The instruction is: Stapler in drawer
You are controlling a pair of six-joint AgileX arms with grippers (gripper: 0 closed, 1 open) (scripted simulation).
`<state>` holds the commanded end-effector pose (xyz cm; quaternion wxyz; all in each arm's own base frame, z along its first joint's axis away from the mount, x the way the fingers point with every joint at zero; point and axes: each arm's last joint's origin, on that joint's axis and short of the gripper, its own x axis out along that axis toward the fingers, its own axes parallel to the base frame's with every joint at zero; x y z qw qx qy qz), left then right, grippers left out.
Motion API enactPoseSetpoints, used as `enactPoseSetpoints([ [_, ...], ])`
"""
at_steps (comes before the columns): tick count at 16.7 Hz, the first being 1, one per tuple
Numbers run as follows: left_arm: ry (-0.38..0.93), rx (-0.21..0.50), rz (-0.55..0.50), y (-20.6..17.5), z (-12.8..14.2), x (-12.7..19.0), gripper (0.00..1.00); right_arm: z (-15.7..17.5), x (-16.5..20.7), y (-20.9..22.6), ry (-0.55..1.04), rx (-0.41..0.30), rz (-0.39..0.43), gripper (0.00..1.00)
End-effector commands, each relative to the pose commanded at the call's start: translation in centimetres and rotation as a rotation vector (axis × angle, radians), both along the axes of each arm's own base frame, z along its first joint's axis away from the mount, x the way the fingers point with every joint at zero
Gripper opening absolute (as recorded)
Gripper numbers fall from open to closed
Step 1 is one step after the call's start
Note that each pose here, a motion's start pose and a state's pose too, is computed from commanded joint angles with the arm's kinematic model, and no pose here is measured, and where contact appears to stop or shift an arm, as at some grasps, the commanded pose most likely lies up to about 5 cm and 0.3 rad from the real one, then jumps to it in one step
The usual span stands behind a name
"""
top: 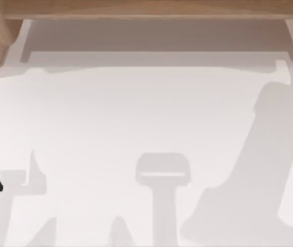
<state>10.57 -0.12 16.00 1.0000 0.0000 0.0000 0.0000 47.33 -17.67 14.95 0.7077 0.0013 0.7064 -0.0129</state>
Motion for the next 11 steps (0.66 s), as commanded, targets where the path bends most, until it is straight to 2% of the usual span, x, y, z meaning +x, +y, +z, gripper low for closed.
enactPoseSetpoints([
  [5,0.0,0.0,0.0,0.0,0.0,0.0,1.0,0.0,0.0,0.0,0.0,0.0,0.0,0.98],
  [11,0.0,0.0,0.0,0.0,0.0,0.0,1.0,0.0,0.0,0.0,0.0,0.0,0.0,1.0],
])
